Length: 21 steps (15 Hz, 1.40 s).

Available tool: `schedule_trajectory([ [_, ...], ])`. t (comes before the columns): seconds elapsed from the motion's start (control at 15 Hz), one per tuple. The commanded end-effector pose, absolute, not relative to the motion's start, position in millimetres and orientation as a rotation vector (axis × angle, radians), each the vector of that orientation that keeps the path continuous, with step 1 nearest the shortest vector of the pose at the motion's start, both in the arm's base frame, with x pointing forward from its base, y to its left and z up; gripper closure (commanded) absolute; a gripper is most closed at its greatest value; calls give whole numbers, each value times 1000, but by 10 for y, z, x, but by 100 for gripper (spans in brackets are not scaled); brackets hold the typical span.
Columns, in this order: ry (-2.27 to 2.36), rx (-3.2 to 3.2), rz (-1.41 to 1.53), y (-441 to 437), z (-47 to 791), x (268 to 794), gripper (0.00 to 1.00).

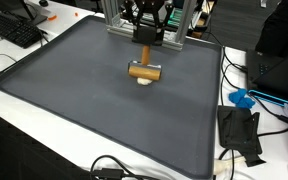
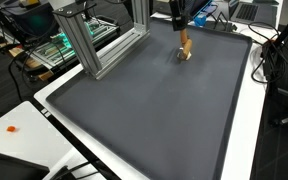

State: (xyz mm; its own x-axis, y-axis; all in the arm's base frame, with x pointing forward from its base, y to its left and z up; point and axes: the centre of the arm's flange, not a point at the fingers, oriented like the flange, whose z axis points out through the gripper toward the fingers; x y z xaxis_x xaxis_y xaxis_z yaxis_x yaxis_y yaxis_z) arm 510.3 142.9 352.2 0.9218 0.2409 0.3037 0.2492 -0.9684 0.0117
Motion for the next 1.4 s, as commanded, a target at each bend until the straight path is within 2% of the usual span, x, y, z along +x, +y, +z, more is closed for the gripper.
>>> schedule_trajectory([
  [0.0,-427,-3075,-387,1407,3429,5021,72],
  [1.33,-563,-3049,-371,1359,3436,4949,72],
])
